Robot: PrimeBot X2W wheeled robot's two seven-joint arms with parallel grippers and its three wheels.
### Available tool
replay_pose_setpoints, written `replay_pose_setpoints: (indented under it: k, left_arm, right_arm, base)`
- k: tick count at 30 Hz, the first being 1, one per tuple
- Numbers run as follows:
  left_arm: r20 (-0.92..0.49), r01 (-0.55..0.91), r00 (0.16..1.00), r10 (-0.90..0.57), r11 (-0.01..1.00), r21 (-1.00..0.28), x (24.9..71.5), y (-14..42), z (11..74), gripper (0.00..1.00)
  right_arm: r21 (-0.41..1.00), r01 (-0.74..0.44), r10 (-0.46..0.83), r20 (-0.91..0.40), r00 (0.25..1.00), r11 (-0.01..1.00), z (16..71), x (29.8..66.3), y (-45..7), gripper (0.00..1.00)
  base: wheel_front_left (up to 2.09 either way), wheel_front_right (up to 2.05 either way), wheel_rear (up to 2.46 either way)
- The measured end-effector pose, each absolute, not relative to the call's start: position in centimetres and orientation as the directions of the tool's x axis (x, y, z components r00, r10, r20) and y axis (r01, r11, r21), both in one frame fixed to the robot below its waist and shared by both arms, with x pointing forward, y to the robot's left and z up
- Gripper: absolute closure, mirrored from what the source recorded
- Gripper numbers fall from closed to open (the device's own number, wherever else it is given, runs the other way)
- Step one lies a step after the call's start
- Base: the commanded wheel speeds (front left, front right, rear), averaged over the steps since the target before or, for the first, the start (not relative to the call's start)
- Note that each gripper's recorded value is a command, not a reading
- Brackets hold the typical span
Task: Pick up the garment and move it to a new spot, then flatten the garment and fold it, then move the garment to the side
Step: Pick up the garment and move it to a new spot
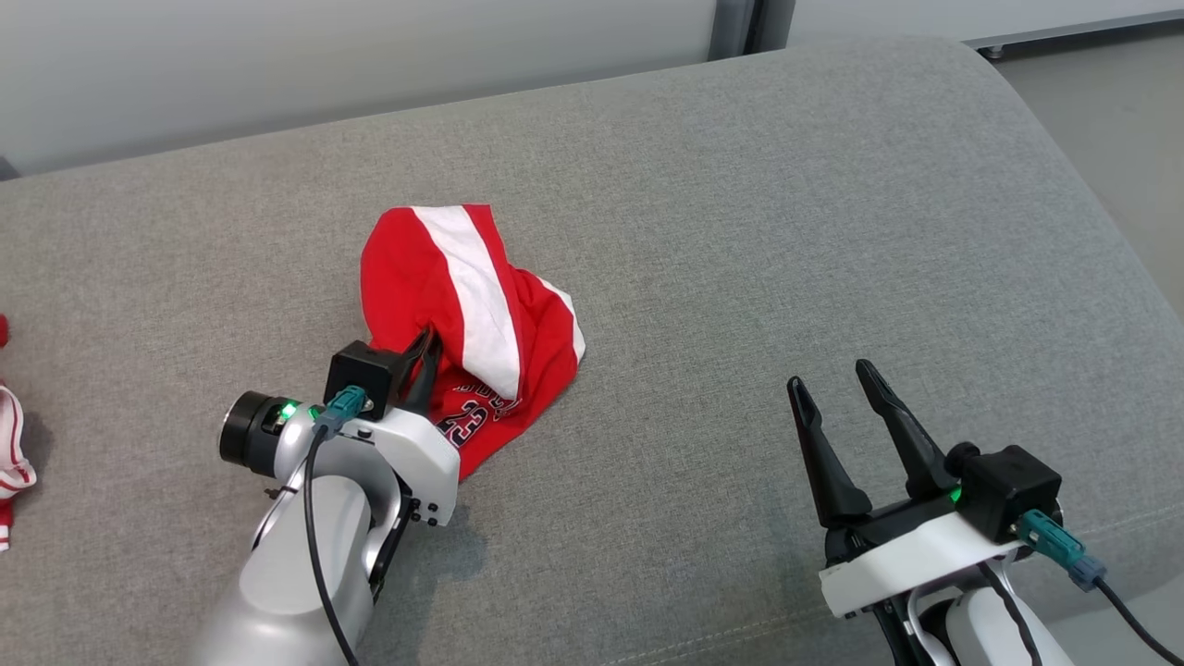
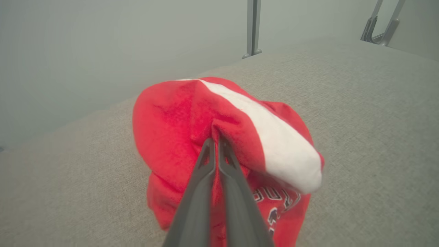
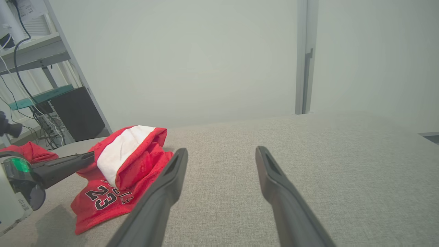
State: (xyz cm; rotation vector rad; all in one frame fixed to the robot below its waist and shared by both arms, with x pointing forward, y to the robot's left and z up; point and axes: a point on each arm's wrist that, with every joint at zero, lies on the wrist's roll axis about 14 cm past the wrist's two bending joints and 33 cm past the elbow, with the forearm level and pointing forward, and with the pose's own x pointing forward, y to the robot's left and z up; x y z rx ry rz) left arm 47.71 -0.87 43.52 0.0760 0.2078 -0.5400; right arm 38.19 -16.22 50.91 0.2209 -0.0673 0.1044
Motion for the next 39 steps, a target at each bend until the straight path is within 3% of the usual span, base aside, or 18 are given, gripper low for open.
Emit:
replay_pose_setpoints:
  k: [7, 8, 9, 10, 21, 39]
  left_arm:
    - [-0.220, 0.515, 0.833, -0.508, 0.857, -0.026, 47.0, -1.4, 43.6, 1.00]
    - [-0.219, 0.511, 0.834, -0.506, 0.859, -0.038, 46.9, -1.3, 43.6, 0.74]
    - [-0.217, 0.506, 0.837, -0.503, 0.861, -0.046, 46.9, -1.2, 43.7, 0.23]
    - [-0.215, 0.502, 0.839, -0.500, 0.864, -0.051, 46.7, -1.1, 43.7, 0.00]
    - [0.031, 0.403, 0.915, -0.401, 0.911, -0.086, 46.4, 2.3, 50.9, 0.00]
    - [0.135, 0.114, 0.986, -0.099, 0.988, -0.104, 38.2, 14.5, 52.8, 0.00]
  right_arm:
    - [0.218, -0.133, 0.117, 0.083, 0.990, 0.967, 51.1, 38.1, -15.5, 0.00]
    - [0.220, -0.137, 0.121, 0.084, 0.989, 0.966, 51.1, 38.1, -15.4, 0.00]
    - [0.222, -0.139, 0.123, 0.085, 0.989, 0.965, 51.1, 38.0, -15.3, 0.00]
    - [0.222, -0.141, 0.125, 0.086, 0.988, 0.965, 51.2, 38.0, -15.2, 0.00]
    - [0.230, -0.186, 0.168, 0.098, 0.981, 0.955, 51.5, 37.6, -13.6, 0.00]
    - [0.210, -0.291, 0.264, 0.148, 0.953, 0.933, 52.9, 37.2, -10.1, 0.00]
  base:
    - [0.00, 0.00, 0.00]
    - [0.00, 0.00, 0.00]
    - [0.00, 0.00, 0.00]
    - [0.00, 0.00, 0.00]
    - [0.00, 0.00, 0.00]
    - [0.00, 0.00, 0.00]
